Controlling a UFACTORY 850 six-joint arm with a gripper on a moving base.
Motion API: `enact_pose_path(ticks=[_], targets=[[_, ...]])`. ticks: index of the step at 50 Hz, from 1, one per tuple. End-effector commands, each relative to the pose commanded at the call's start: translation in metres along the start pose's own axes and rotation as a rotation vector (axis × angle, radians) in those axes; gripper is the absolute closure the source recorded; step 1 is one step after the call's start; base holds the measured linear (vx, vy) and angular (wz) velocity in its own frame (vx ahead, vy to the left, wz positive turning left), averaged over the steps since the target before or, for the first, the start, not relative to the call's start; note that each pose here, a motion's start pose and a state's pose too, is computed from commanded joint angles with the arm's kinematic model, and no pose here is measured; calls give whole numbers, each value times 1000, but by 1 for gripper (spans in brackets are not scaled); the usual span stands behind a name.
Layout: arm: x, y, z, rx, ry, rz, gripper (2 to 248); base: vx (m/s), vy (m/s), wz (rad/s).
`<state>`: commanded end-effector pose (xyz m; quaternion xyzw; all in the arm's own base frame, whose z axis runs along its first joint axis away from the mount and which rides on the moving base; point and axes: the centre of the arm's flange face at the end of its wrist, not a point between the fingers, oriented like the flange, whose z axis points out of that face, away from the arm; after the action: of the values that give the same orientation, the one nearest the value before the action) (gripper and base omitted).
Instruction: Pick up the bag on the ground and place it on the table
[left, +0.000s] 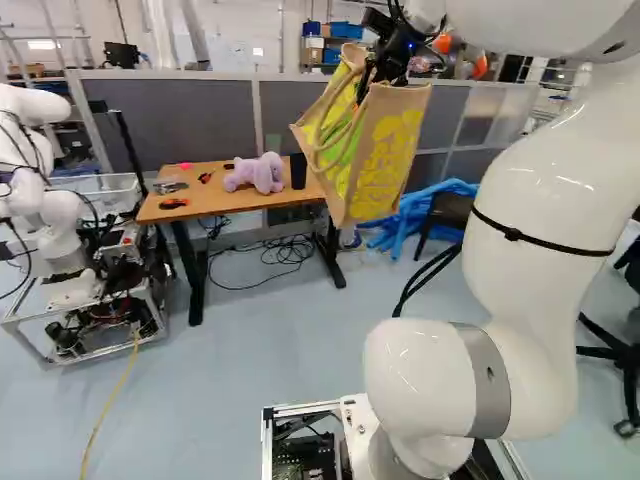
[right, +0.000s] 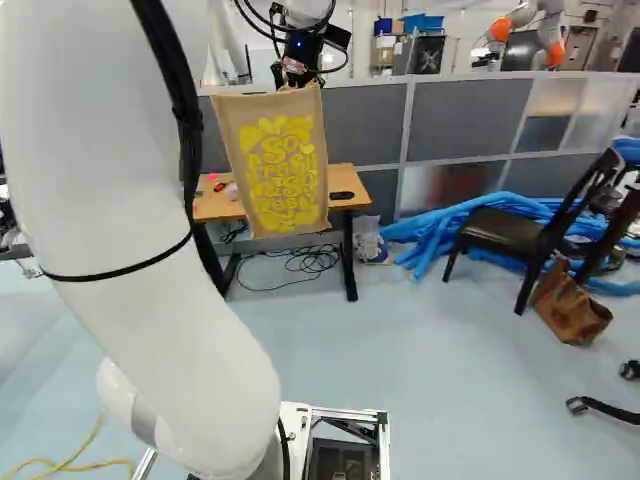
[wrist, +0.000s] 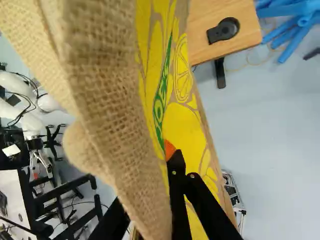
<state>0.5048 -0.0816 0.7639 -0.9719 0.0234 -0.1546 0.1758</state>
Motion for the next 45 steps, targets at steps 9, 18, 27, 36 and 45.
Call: enact_pose_path(ticks=[9, 18, 27, 36, 45], targets=[[0, 0, 0, 0, 0, 0, 228, 3, -42, -182], [0, 0, 0, 0, 0, 0, 228, 0, 19, 77], [0, 0, 0, 0, 0, 0, 228, 0, 0, -2], [0, 0, 0, 0, 0, 0, 228, 83, -32, -29], [0, 0, 0, 0, 0, 0, 228, 129, -89, 1]])
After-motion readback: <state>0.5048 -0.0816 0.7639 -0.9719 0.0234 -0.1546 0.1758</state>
